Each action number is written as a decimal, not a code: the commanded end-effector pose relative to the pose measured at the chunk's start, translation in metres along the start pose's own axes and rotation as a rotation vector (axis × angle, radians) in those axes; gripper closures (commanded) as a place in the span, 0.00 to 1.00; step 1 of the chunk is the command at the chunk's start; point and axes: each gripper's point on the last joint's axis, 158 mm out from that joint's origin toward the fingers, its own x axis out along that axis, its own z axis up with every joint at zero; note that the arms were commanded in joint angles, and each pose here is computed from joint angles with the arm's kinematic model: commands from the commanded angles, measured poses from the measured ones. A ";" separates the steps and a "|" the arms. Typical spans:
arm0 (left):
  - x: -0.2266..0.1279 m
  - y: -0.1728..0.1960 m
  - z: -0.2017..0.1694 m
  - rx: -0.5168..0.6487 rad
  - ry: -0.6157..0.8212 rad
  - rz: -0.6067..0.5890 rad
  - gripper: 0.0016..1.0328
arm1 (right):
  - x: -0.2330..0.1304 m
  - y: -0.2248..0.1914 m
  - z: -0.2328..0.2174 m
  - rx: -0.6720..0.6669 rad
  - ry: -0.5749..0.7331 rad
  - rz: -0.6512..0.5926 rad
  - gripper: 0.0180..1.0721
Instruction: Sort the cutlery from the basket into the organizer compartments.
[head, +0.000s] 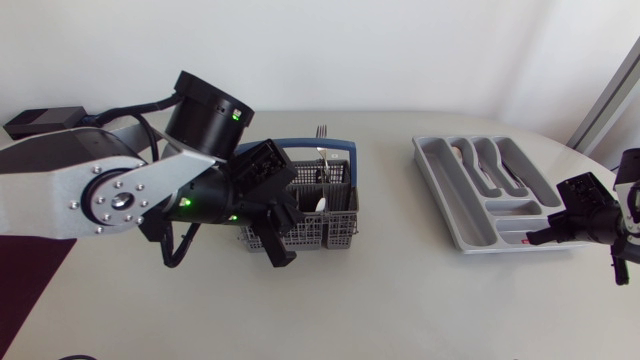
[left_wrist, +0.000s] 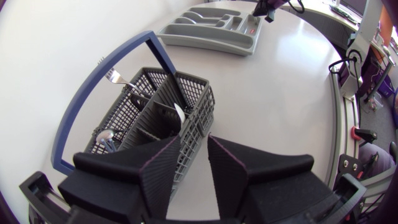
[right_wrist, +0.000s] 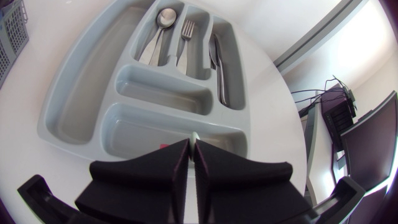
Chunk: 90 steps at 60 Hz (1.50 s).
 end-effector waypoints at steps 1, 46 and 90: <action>0.003 0.000 0.008 -0.015 -0.001 0.000 0.68 | 0.011 0.019 -0.021 -0.030 0.053 0.036 0.84; 0.033 0.001 0.017 -0.124 0.081 -0.005 0.66 | -0.020 0.028 -0.009 -0.057 0.009 0.016 0.14; 0.062 0.022 0.007 -0.344 0.252 -0.011 0.66 | -0.065 0.065 0.017 -0.056 -0.047 0.079 0.10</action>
